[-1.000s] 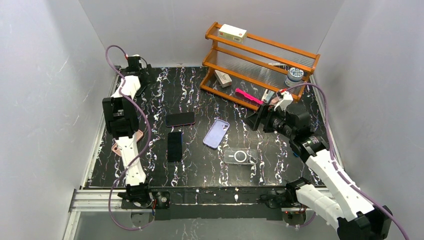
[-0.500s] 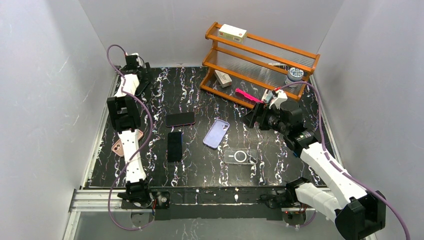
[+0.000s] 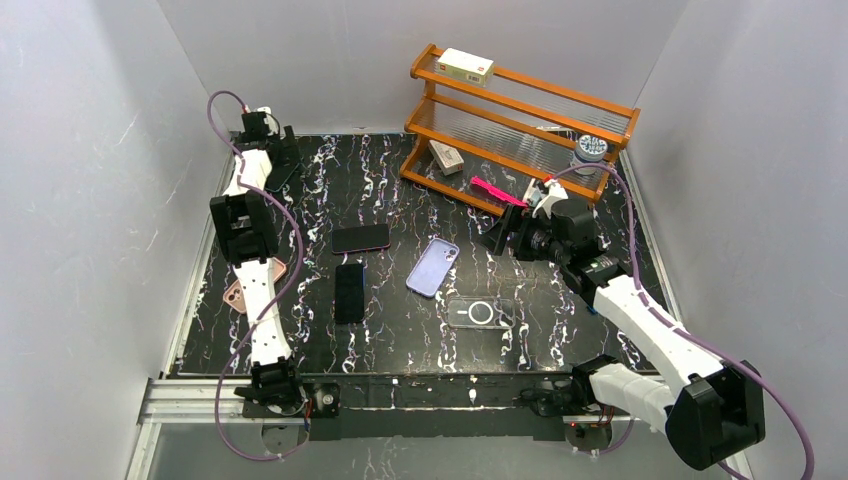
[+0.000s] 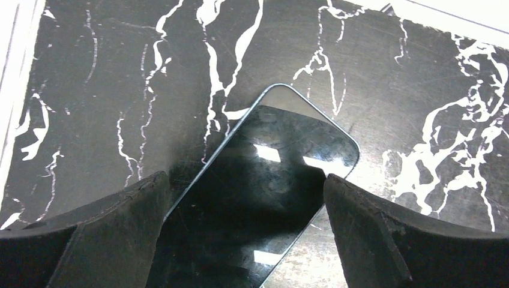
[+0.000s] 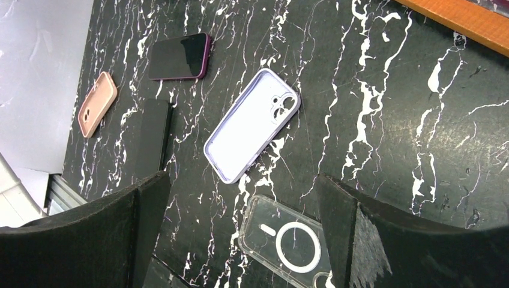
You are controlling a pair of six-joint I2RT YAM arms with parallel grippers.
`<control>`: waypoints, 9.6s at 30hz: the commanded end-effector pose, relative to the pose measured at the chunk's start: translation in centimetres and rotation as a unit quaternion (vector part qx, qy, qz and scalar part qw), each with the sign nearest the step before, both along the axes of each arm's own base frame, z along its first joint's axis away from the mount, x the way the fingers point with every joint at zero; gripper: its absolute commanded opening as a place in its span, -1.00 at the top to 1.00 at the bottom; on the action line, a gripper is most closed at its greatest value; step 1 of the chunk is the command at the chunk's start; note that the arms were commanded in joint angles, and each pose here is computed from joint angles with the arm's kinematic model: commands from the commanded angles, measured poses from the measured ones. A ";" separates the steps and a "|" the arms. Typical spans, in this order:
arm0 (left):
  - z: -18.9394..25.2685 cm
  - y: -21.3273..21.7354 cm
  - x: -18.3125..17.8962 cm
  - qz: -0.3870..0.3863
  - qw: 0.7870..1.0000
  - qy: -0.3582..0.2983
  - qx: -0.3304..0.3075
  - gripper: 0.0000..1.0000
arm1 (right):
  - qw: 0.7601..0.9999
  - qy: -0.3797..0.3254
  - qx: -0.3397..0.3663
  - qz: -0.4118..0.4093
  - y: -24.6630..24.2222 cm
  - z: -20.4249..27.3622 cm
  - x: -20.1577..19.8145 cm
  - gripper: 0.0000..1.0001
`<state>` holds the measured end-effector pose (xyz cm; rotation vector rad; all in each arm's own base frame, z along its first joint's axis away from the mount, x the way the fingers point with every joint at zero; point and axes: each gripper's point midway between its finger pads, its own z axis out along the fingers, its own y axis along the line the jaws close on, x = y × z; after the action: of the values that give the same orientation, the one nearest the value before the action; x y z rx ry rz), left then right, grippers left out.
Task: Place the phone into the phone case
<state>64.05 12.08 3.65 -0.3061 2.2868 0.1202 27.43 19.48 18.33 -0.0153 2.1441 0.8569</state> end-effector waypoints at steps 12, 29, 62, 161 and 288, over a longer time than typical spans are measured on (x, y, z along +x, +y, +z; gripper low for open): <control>-1.0 -2.9 -4.0 -0.039 0.996 0.056 -0.051 -0.92 | 1.000 -0.024 0.017 -0.010 -0.3 3.0 -0.3 -0.96; -1.1 -4.9 -6.9 -0.062 0.990 0.123 -0.032 -0.96 | 0.999 -0.027 0.025 -0.012 -0.5 4.0 -1.0 -0.95; -0.7 -9.3 -12.6 -0.159 0.960 0.229 0.000 -0.70 | 0.998 -0.020 0.054 -0.013 -0.8 4.9 -2.9 -0.92; 7.7 -27.3 -22.2 -0.131 0.873 0.096 -0.460 -0.55 | 0.984 -0.044 0.150 0.081 28.2 -4.5 12.5 0.97; -0.5 -31.7 -45.5 -0.286 0.931 0.221 -0.050 0.91 | 0.941 0.219 0.112 0.230 5.3 -4.1 -15.4 0.97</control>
<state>18.14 -19.02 2.24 0.3842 2.7759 -0.1798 11.63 23.04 12.65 -0.1493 2.6003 1.3501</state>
